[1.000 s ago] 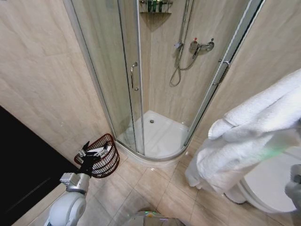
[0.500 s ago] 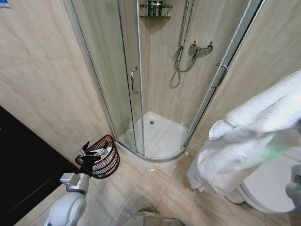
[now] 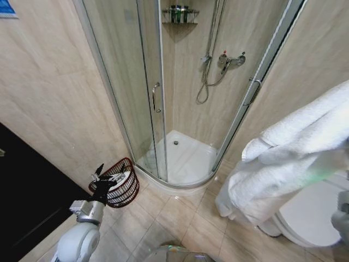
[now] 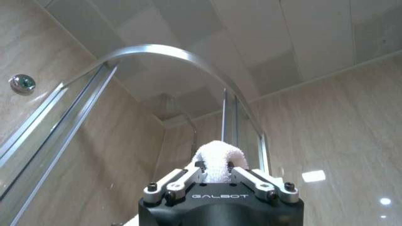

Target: Discard the used towel into the hamper.

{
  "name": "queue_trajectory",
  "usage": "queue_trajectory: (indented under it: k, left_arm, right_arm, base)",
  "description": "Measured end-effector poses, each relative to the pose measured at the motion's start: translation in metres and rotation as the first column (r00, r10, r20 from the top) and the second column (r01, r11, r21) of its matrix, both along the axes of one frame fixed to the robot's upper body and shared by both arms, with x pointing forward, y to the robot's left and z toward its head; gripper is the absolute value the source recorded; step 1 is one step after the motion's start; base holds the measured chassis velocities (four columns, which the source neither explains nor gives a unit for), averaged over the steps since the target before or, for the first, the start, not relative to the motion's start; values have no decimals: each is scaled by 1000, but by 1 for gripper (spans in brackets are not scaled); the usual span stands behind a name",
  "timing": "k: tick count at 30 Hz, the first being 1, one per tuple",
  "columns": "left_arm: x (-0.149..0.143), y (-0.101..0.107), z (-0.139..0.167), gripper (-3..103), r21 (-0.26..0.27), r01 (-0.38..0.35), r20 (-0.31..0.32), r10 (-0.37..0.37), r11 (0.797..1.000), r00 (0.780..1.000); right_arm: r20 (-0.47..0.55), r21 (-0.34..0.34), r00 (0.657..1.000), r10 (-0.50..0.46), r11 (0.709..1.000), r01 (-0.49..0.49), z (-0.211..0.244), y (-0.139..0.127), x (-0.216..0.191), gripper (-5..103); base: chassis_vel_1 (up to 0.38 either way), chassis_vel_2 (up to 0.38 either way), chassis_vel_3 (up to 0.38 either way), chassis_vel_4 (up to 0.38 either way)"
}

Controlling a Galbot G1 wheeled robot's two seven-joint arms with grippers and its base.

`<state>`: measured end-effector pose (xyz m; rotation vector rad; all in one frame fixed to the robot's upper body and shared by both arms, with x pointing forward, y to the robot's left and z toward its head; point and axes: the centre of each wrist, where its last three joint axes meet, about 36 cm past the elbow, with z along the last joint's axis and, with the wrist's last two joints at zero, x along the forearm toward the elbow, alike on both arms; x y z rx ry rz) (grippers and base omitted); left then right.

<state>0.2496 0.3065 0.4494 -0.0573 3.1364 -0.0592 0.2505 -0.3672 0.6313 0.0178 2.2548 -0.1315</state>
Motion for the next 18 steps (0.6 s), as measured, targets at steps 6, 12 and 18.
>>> queue_trajectory:
  k: [6, 12, 18]
  left_arm:
    - [0, 0, 0, 100, 0, 0, 0, 0, 1000, 1000]
    - [0, 0, 0, 100, 0, 0, 0, 0, 1000, 1000]
    - [0, 0, 0, 100, 0, 0, 0, 0, 1000, 1000]
  right_arm:
    - [1, 1, 1000, 2, 1000, -2, 0, 0, 1, 9]
    - [3, -1, 1000, 3, 1000, -3, 1, 0, 1, 9]
    - [8, -1, 1000, 6, 1000, -6, 2, 1, 1, 9]
  base:
    - [0, 0, 0, 0]
    - [0, 0, 0, 0]
    - [0, 0, 0, 0]
